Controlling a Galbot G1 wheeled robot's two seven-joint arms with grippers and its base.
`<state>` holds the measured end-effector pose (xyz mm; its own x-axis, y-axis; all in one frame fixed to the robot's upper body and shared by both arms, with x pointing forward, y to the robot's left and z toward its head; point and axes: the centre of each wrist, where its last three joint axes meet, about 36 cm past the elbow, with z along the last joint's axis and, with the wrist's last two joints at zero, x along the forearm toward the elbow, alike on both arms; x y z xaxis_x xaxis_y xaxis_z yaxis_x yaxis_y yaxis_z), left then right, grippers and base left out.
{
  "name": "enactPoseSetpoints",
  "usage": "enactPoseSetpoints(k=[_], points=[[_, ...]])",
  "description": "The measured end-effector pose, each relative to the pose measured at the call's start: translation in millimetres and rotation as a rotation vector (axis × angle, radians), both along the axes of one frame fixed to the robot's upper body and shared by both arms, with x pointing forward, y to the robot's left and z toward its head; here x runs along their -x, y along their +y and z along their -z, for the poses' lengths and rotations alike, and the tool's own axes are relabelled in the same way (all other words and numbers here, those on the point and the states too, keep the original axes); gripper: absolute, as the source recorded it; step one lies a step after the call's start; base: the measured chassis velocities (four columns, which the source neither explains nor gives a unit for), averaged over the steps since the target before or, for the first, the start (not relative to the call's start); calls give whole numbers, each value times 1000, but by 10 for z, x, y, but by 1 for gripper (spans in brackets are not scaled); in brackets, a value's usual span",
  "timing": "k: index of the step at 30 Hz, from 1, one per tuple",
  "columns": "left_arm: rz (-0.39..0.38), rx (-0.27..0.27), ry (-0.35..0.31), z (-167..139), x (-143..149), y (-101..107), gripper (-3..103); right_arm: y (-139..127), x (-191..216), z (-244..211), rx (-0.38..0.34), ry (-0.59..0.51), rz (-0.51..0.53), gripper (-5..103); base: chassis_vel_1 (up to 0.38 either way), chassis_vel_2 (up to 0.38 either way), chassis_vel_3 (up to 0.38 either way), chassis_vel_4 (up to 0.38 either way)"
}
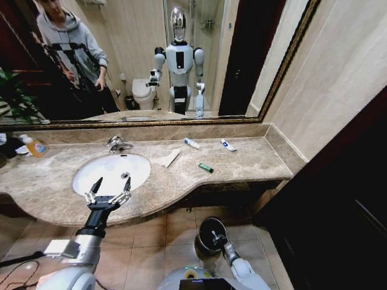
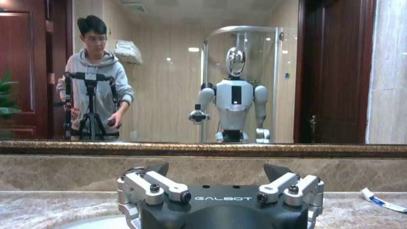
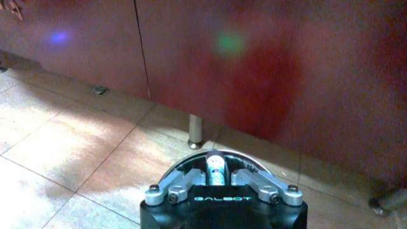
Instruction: Pick up the trash from the sink and place it in the trash bin.
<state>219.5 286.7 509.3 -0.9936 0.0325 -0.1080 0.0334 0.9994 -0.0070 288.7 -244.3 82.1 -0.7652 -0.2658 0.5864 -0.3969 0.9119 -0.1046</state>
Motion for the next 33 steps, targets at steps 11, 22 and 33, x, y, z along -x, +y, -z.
enactPoseSetpoints(k=[11, 22, 33], points=[[0, 0, 0, 0, 0, 0, 100, -32, -42, -10, 5, -3, 2, 55, 0, 0, 0, 0], [0, 0, 0, 0, 0, 0, 100, -58, 27, -5, 8, 2, 2, 93, 0, 0, 0, 0], [0, 0, 0, 0, 0, 0, 100, -61, 55, -9, 6, 0, 3, 100, 0, 0, 0, 0]])
